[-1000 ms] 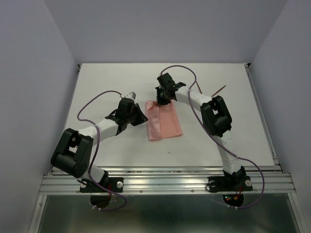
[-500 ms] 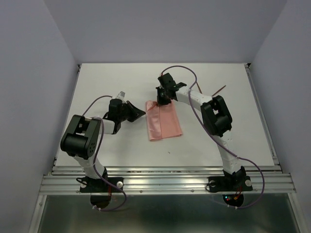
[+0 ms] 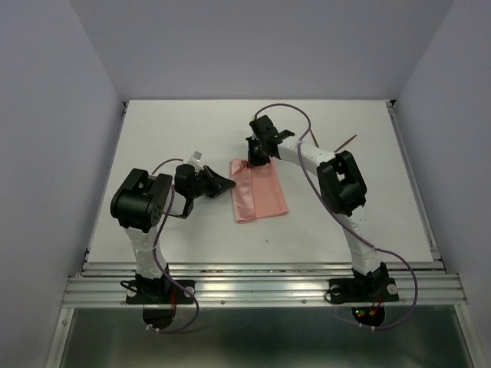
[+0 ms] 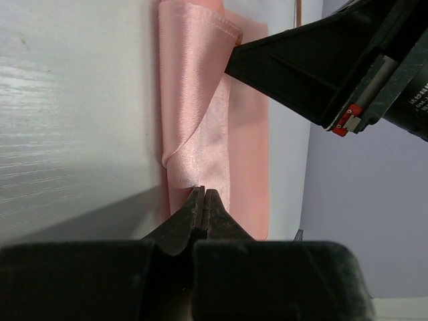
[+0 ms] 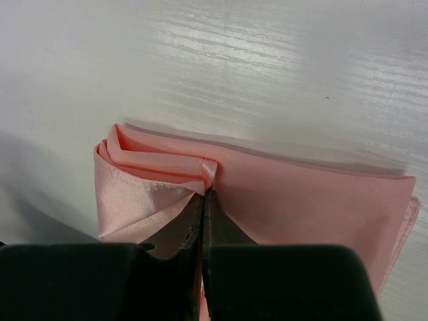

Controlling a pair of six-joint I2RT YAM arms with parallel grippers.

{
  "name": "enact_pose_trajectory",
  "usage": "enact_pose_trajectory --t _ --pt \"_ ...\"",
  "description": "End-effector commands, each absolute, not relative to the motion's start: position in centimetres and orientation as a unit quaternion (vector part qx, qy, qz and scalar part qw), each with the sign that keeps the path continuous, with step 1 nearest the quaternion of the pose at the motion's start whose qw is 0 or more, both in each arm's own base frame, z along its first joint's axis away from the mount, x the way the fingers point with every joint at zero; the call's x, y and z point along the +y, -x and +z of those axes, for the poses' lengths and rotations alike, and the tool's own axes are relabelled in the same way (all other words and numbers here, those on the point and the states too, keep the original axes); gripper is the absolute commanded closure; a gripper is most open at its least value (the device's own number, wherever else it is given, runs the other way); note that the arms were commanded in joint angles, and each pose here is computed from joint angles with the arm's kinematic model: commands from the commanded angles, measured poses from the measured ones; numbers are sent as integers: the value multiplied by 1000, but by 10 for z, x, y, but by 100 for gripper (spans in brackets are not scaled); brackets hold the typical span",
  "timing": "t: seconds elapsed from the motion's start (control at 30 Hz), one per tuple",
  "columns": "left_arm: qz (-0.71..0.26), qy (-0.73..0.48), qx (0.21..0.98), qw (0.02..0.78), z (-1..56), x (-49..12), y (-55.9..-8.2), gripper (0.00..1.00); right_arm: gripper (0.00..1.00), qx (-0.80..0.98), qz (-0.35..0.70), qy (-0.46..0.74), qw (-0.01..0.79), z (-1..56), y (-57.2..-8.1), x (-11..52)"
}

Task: Fold the napkin into a case and place the utensils inside
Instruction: Smooth out the 2/3-rectangle-folded napkin at the center of the board.

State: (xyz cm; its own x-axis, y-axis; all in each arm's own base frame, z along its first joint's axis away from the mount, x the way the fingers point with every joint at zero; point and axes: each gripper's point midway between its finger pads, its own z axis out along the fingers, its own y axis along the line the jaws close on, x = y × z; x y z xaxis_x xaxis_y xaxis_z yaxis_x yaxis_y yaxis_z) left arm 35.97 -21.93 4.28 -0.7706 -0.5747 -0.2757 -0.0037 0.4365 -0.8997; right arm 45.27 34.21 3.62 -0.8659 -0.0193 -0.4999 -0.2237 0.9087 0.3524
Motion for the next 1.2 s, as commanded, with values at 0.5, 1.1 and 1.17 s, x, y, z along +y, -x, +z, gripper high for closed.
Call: enact_pose_trajectory --t 0.5,1.1,1.17 --pt "-557 155 775 255 45 -252 -326 100 99 941 221 60 251 34 -457 348" --pt "-560 144 778 245 48 -255 -318 100 98 930 225 75 282 56 -474 356" --pt "-559 144 779 245 48 -255 -319 100 98 928 226 74 286 58 -477 357"
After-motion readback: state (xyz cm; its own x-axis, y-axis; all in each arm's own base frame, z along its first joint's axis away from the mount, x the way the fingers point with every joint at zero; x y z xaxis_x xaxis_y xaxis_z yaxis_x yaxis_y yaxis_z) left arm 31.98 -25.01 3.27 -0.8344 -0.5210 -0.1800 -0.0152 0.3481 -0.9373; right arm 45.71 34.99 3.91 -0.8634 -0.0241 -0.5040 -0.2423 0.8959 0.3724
